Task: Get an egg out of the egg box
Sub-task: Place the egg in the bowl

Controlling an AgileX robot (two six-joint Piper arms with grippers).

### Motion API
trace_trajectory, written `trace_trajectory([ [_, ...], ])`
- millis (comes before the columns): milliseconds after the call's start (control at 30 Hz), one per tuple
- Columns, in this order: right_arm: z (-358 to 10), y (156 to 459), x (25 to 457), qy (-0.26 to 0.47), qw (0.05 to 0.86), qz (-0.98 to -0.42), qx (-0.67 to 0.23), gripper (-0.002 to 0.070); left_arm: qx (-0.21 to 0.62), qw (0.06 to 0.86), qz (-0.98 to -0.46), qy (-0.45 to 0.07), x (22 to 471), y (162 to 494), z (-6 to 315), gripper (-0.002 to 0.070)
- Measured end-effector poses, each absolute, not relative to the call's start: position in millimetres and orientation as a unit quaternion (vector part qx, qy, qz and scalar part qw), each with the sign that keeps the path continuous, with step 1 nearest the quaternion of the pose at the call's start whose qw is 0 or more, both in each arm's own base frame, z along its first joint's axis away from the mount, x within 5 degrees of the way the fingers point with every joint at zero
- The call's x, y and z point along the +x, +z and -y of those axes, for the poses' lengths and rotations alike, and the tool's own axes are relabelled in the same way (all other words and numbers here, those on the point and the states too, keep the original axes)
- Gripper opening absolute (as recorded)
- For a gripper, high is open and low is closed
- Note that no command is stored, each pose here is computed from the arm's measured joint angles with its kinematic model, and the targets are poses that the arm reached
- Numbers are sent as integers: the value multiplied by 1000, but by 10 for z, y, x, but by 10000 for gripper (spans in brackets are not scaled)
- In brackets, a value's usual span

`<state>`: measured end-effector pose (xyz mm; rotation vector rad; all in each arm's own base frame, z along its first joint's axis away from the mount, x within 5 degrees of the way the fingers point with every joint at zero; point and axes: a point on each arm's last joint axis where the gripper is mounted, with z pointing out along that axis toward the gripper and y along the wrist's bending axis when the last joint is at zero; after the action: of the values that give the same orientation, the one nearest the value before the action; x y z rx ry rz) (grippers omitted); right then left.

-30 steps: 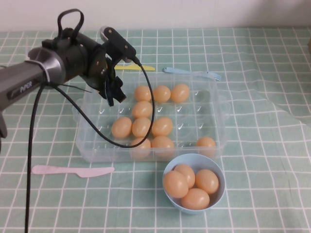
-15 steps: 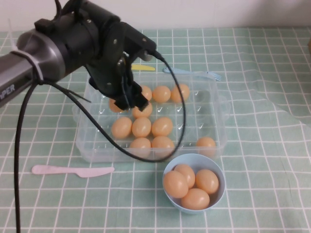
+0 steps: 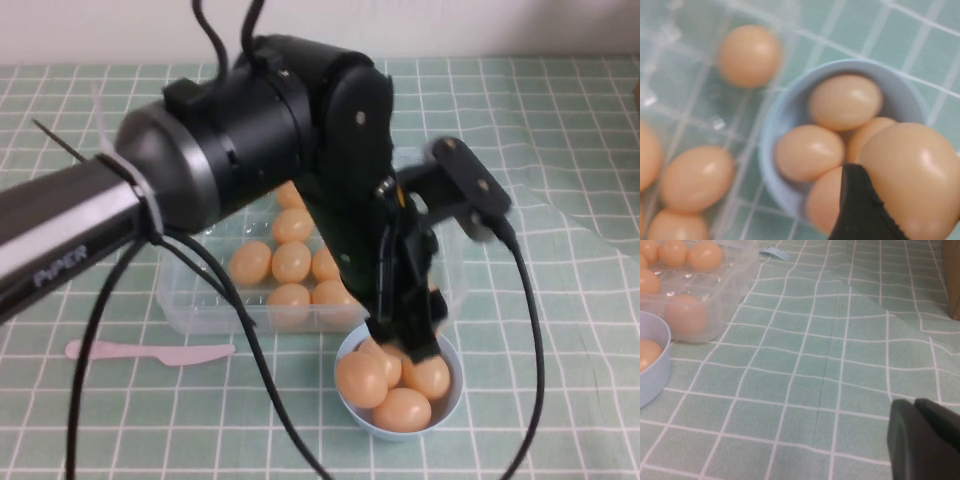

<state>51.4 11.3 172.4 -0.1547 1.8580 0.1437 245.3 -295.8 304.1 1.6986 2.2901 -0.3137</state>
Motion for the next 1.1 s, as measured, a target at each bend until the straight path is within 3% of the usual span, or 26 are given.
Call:
trace_trajectory([
  [267,-113,1724,514,62,594,-799,-67,-17,719,88,-681,-106,2411,2698,3135,335],
  [400,-113,1724,514,62,594,-799,-67,-17,741,101,-657,-97,2459,2627,3174,335],
  [700,-113,1724,514,62,594,-799,-67,-17,758,148,-634,-33,2639,2511,3218,335],
  [1100,-113,1724,514,62,594,-799,-67,-17,754,145,-640,-26,2707,2336,3274,335],
])
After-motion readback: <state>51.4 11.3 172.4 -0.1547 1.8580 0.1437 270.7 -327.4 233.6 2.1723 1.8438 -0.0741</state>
